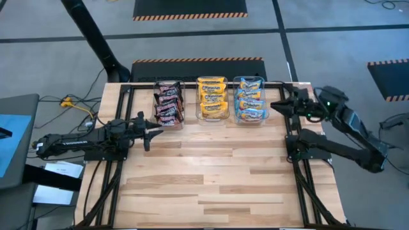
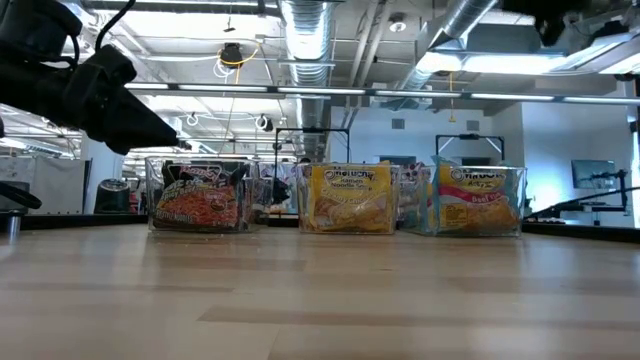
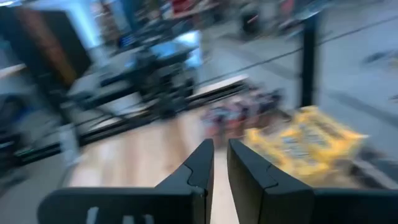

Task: Sort Maruchan noodles
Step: Return to Home Position

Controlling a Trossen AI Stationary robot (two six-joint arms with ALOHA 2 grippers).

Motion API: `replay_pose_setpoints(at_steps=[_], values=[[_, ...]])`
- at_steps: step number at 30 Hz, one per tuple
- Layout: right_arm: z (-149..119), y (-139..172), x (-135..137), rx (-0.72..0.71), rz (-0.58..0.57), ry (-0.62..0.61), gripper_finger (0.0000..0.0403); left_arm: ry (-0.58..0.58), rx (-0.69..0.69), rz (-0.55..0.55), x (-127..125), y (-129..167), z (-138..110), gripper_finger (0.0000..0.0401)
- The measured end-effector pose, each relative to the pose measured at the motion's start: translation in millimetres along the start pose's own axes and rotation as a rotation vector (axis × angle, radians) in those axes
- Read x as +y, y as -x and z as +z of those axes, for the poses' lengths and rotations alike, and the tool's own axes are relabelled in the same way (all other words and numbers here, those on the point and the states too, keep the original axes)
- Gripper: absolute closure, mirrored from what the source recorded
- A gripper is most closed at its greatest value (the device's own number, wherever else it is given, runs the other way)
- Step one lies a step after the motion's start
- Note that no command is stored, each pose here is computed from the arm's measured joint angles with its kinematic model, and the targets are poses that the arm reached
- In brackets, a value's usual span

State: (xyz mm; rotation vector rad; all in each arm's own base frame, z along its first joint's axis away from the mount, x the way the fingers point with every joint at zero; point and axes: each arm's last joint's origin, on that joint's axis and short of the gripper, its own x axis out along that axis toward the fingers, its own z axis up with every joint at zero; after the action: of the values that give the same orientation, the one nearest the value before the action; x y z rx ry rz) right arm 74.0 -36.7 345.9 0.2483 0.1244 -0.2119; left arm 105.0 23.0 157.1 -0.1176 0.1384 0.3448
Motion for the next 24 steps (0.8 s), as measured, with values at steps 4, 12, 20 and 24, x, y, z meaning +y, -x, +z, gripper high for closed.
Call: replay_pose_setpoints(at_steps=[4,12,20,24], values=[[-33.8,3.8,-8.5,-0.093,-0.125,0.019,0.0333,-0.075,0.0,0.002,0.1,0.0,0.0,0.0271],[-98.0,1.0,-23.5,-0.181,-0.195,0.003,0.0333,-0.197,0.0,0.003,0.1,0.0,0.0,0.0271],[-130.5,-15.6,-35.8,-0.152,-0.19,-0.01,0.0333,-0.257,0.0,0.008,0.2,0.0,0.0,0.0271],[-144.3,-24.1,-40.1,-0.137,-0.172,-0.016,0.0333,-0.257,0.0,0.01,0.3,0.0,0.0,0.0271]])
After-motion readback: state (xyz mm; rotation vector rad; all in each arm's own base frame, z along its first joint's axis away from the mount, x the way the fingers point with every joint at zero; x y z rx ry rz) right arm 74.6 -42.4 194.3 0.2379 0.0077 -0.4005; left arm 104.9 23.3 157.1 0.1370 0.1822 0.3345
